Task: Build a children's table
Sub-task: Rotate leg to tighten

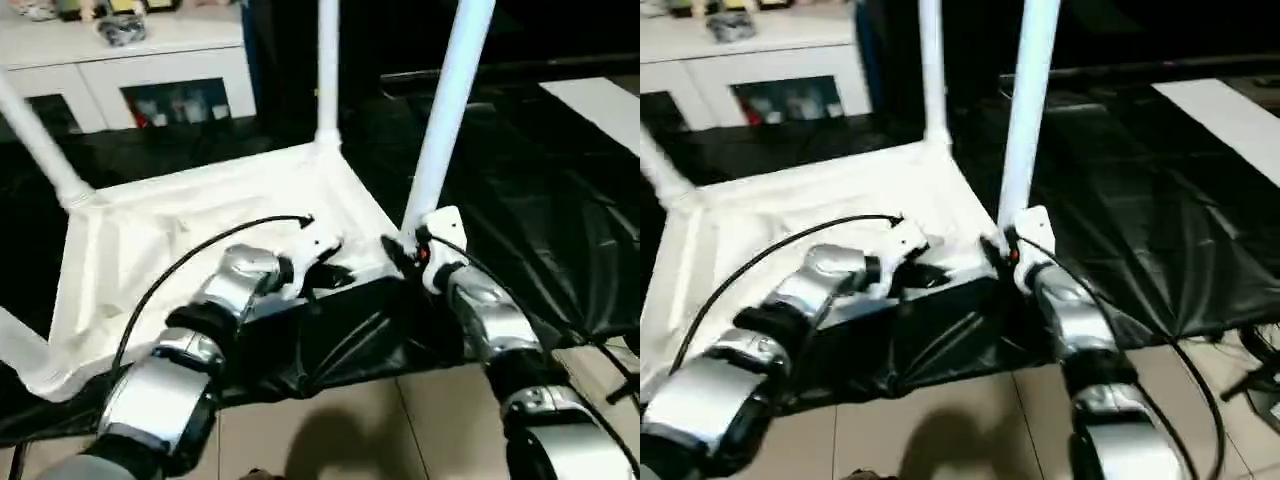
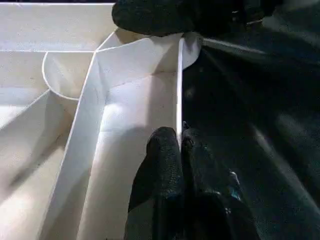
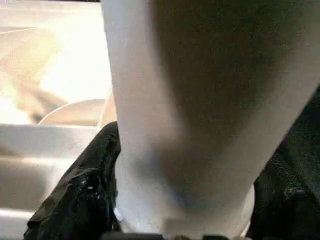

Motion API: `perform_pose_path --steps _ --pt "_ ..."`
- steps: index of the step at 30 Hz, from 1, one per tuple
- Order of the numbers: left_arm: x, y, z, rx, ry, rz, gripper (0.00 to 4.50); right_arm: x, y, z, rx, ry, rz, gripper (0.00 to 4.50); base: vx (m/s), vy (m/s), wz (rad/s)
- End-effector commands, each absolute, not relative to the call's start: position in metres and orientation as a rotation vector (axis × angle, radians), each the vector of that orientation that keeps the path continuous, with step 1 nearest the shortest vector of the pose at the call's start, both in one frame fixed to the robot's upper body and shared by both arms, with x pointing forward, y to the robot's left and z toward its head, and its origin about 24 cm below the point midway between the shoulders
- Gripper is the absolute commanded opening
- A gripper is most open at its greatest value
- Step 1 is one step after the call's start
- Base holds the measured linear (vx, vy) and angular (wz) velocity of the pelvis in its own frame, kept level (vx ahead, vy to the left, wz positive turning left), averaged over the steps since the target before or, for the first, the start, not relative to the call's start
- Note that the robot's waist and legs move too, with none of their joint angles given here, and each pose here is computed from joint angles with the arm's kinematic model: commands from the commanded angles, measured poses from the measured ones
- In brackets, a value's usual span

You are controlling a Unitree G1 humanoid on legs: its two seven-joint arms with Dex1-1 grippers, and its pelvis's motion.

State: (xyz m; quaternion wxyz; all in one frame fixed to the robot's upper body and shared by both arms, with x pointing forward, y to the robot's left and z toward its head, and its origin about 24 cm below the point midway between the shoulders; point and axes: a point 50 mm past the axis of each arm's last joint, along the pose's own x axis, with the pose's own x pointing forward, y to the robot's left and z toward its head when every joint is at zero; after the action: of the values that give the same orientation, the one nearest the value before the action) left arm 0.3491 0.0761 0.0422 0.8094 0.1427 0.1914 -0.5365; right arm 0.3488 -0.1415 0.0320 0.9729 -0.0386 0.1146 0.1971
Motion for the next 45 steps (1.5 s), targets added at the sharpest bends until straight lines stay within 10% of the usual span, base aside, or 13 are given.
perform_pose_path --steps 1,9,28,38,45 --pt "0.345 0.046 0.045 0.284 0.363 -1.189 0.00 0.341 -0.088 0.027 -0.033 0.239 0.593 3.09 0.000 0.000 0.00" --pt "0.339 0.062 0.051 0.291 0.277 -1.322 0.00 0.338 -0.107 0.039 -0.032 0.161 0.741 4.00 0.000 0.000 0.00" --pt "0.331 0.109 0.057 0.380 0.359 -1.590 0.00 0.303 -0.160 0.050 -0.261 0.331 1.337 3.67 0.000 0.000 0.00" --pt "0.331 0.117 0.058 0.398 0.384 -1.621 0.00 0.297 -0.161 0.047 -0.269 0.366 1.381 2.88 0.000 0.000 0.00" --pt "0.339 0.103 0.056 0.368 0.353 -1.470 0.00 0.308 -0.151 0.034 -0.187 0.360 1.103 2.75 0.000 0.000 0.00"
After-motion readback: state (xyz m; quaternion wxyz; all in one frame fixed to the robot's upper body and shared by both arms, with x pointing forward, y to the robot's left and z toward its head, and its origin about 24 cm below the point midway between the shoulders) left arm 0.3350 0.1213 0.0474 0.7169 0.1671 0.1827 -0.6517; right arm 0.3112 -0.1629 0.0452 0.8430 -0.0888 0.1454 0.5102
